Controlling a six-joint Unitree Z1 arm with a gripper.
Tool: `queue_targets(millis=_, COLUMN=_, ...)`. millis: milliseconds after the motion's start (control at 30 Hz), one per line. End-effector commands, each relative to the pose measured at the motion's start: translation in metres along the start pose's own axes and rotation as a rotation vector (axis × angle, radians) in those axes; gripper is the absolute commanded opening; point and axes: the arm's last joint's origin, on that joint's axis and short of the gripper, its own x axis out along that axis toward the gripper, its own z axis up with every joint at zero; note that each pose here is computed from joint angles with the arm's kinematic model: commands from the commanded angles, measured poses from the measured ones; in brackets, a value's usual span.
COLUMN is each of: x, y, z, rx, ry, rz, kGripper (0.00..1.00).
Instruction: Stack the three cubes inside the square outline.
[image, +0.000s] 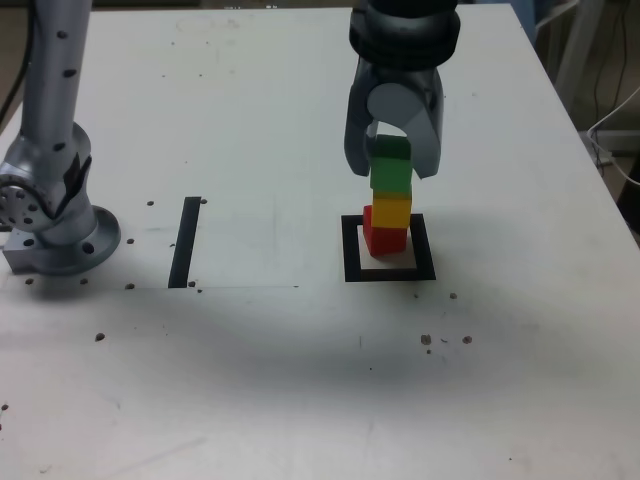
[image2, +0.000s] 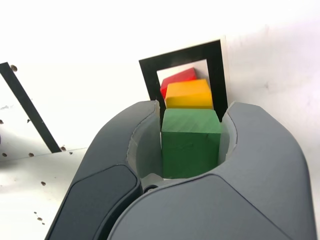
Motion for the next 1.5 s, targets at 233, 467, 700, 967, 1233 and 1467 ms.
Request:
queue_targets(millis=233, x=0.013, y=0.004, z=0.005, rx=-0.005, ry=0.014, rz=0.017, kGripper=0.30)
queue_targets(millis=467, x=0.012, y=0.003, z=0.002, rx=-0.004, ry=0.013, rz=0.009, kGripper=0.41)
queue_targets(millis=700, x=0.010, y=0.004, z=0.001, rx=0.023, ry=-0.005, rz=0.009, kGripper=0.92)
queue_targets(millis=967, x=0.008, y=0.004, z=-0.004, rx=0.030, ry=-0.003, rz=0.014, kGripper=1.00)
queue_targets(millis=1233, x=-0.004, y=0.003, z=-0.017, rx=0.053, ry=-0.019, rz=0.005, kGripper=1.00)
queue_targets(millis=1467, x=-0.020, y=0.002, z=-0.040, rx=0.080, ry=-0.042, rz=-0.031, kGripper=1.00)
